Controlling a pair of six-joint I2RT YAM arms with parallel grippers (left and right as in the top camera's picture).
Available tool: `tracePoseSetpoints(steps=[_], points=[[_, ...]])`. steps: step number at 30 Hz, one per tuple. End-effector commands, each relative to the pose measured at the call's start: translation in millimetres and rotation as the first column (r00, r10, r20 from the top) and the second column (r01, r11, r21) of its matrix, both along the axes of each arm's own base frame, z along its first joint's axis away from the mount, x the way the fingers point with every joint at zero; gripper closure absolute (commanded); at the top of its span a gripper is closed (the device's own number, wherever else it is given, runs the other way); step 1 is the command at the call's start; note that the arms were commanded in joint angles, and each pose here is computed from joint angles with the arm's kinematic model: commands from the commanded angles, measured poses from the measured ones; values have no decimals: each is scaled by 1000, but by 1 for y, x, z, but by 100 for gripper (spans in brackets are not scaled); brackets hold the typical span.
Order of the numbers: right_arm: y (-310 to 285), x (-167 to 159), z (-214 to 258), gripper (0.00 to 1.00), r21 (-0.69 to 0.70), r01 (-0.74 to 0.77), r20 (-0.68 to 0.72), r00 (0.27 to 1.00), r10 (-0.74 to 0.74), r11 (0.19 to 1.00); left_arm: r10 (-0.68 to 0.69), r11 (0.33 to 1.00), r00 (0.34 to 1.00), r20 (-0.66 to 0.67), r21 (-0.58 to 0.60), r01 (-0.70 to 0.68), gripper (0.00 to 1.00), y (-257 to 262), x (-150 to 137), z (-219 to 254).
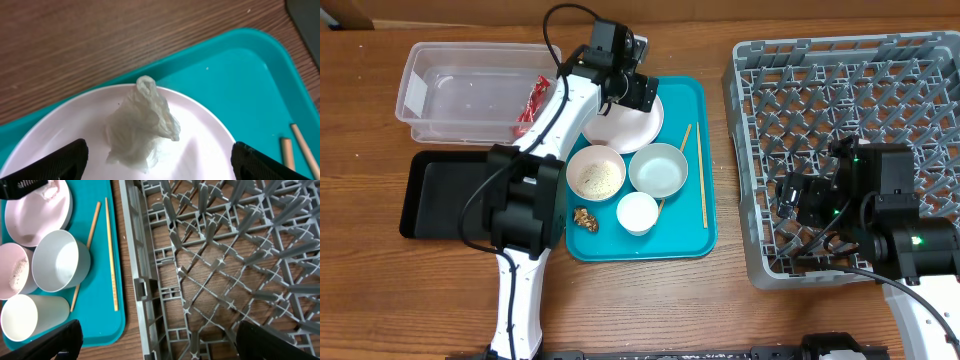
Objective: Sort waste into correct bins and load items into the dishwasher
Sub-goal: 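Return left gripper to the plate and grasp the white tissue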
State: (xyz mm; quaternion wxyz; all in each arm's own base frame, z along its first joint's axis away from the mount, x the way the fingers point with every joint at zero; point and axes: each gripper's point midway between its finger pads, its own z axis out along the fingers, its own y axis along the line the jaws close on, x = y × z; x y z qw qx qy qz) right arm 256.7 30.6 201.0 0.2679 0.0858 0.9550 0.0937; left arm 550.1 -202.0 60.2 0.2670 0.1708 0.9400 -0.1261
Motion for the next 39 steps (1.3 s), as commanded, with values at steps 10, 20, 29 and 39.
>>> tracePoseSetpoints(steps=[10,20,29,39], points=[[-2,3,11,0,-6,8,30,1000,-8,1000,3,999,999,-50,46,-1,36,5,-1,-38],[-2,3,11,0,-7,8,30,1000,-8,1000,7,998,997,-78,62,-2,89,8,-7,-41],[-2,1,9,0,-7,8,19,1000,-7,1000,53,993,996,-66,109,-45,96,26,-14,-4],[-2,1,9,0,-7,8,19,1000,-8,1000,236,932,965,119,255,-259,96,112,-33,126]])
